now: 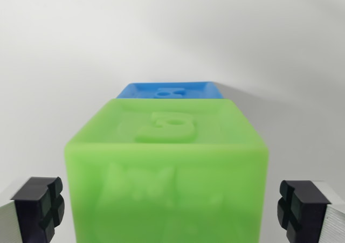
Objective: Stack cube
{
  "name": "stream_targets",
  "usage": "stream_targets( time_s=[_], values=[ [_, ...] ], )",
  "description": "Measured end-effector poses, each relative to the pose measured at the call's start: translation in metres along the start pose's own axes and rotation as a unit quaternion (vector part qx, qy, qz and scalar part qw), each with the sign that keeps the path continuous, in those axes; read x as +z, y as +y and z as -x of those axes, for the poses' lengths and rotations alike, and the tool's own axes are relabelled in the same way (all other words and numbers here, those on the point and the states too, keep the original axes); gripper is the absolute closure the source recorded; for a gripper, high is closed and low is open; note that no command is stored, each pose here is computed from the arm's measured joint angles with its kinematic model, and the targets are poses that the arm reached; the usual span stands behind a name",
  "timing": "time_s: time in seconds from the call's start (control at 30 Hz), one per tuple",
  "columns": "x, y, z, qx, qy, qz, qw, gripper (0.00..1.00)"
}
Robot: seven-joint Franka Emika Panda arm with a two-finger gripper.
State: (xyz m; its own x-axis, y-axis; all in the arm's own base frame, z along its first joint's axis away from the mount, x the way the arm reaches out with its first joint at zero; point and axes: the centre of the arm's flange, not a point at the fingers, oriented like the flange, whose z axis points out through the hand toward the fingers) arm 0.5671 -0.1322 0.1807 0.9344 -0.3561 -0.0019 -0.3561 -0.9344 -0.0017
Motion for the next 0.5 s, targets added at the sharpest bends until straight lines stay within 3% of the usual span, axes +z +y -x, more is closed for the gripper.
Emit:
stream_targets(
  time_s=[0.5],
  values=[
    [-0.039,0.000,-0.001,0.000,0.0006,0.0011,1.0000,0.00]
  ],
)
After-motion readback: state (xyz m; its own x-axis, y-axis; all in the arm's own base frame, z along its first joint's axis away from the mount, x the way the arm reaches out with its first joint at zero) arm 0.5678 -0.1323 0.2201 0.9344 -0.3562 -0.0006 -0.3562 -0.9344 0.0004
